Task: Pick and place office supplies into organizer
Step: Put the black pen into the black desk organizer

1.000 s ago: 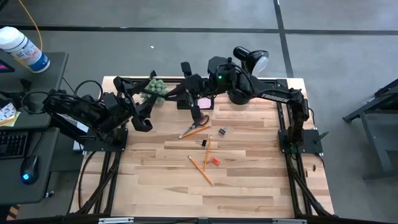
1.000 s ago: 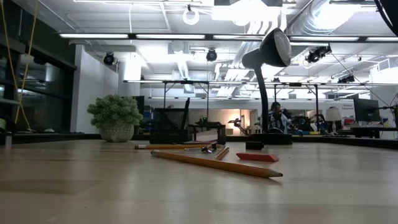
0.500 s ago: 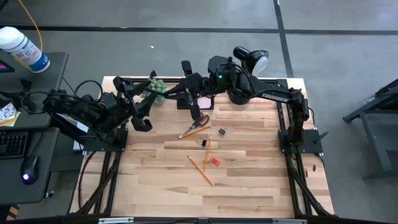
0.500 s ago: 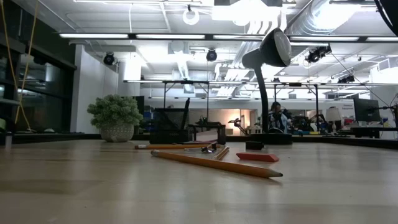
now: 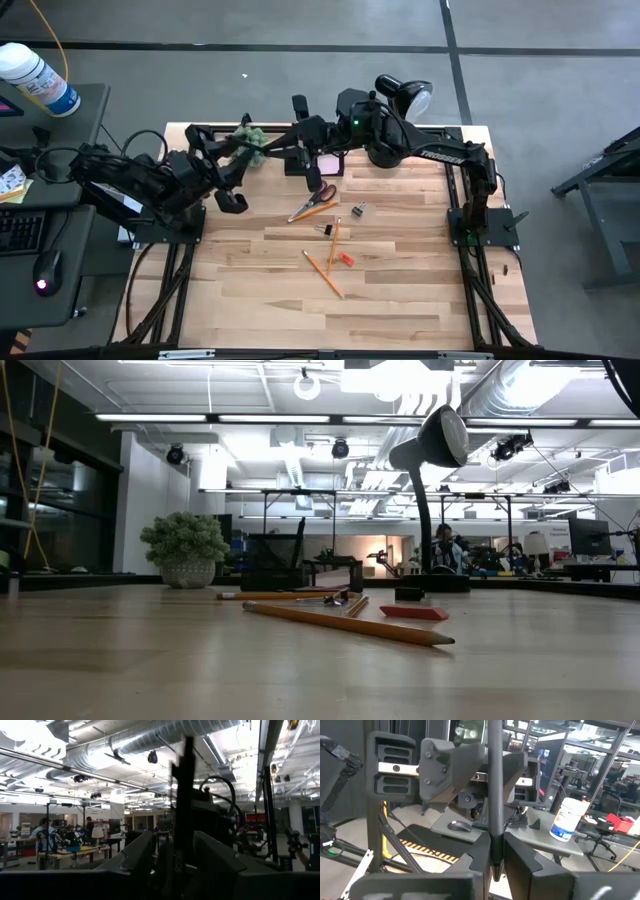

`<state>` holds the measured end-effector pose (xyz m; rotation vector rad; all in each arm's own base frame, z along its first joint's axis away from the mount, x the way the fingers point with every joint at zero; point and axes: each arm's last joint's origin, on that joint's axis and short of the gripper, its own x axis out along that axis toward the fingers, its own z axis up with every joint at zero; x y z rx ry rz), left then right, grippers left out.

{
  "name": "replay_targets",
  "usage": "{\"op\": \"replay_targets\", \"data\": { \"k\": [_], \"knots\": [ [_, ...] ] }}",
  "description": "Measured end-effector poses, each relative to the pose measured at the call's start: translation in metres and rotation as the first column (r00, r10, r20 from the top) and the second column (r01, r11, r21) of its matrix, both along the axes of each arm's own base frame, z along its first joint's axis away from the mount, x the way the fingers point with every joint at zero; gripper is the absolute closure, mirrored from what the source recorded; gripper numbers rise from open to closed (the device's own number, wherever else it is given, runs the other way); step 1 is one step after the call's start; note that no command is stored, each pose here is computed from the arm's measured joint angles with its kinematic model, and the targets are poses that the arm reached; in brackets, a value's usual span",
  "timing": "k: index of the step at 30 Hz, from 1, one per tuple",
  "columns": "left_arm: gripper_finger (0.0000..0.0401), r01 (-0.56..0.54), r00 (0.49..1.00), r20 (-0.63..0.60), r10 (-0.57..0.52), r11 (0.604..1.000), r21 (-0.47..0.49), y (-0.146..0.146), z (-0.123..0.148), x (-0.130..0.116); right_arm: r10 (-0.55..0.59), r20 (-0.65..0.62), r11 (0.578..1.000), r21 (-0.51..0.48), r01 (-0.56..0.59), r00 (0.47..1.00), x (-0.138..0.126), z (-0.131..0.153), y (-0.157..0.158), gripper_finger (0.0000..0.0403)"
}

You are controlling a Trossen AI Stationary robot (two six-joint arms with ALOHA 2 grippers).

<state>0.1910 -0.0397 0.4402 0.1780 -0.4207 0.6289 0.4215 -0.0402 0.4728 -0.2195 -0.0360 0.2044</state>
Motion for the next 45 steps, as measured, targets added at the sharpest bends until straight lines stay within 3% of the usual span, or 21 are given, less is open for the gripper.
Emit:
{"op": "replay_targets", "data": {
  "k": [12, 31, 45],
  "knots": [
    [0.0278, 0.001, 1.0, -0.01, -0.001, 1.0, -0.002, -0.0028, -0.0043, 0.0088, 0.001, -0.003, 1.0, 0.008, -0.001, 1.0, 0.0001, -0.0002, 0.0, 0.0367],
    [0.0381, -0.003, 1.0, -0.011, 0.003, 1.0, -0.003, -0.0028, -0.0044, 0.0089, 0.002, -0.021, 1.0, 0.02, -0.001, 1.0, 0.0001, -0.0018, 0.0002, 0.0368],
    [0.0372, -0.004, 1.0, -0.014, 0.004, 1.0, 0.0, -0.0028, -0.0045, 0.009, 0.002, -0.034, 0.999, 0.037, -0.001, 0.999, 0.0001, -0.0026, 0.0002, 0.0358]
  ]
}}
